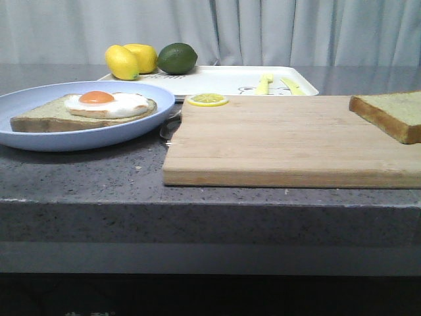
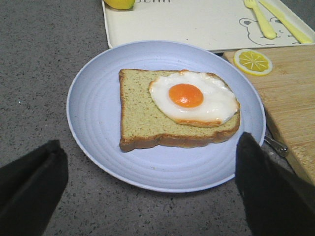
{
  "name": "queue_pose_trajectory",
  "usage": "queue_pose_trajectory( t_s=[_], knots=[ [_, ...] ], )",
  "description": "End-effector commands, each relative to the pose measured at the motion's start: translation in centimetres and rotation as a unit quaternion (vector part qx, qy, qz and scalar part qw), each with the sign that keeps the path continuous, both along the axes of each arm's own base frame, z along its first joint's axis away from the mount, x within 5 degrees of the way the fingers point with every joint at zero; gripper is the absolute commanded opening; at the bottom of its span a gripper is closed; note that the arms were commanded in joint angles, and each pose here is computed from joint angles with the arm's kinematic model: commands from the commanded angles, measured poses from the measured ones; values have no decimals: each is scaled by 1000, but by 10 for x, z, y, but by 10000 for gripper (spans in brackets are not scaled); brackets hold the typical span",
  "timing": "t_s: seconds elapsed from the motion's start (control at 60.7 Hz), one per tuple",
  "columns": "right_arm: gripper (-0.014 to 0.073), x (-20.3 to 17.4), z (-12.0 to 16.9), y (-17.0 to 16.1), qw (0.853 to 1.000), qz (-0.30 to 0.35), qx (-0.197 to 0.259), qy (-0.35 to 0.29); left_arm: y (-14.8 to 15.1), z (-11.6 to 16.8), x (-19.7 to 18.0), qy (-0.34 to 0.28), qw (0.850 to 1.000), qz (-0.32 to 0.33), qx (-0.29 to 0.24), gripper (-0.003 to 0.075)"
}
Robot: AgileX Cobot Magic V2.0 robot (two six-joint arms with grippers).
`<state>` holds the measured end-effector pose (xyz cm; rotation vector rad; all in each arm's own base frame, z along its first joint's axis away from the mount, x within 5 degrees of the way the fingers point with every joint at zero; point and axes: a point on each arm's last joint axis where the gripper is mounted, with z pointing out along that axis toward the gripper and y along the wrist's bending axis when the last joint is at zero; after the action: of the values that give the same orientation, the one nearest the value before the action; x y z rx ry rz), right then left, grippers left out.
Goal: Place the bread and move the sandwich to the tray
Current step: 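Lift the bread slice with the right gripper toward the blue plate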
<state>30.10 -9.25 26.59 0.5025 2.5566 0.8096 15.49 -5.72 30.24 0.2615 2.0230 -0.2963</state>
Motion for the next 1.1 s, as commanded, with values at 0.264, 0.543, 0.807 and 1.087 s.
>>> queue_pose_trajectory(
  t_s=[0.264, 0.543, 0.807, 1.087],
  knots=[
    [-59, -1, 86, 69, 964, 36, 207, -161, -2, 19, 4, -54, 998, -1, -23, 669],
    [-59, 13, 96, 175, 941, 67, 275, -184, -2, 19, 4, -54, 998, -1, -23, 669],
    [-59, 17, 75, 267, 934, 15, 332, -133, -2, 19, 4, -54, 998, -1, -23, 669],
    [-59, 34, 31, 334, 941, 28, 329, -77, -2, 19, 4, -54, 998, -1, -23, 669]
  ],
)
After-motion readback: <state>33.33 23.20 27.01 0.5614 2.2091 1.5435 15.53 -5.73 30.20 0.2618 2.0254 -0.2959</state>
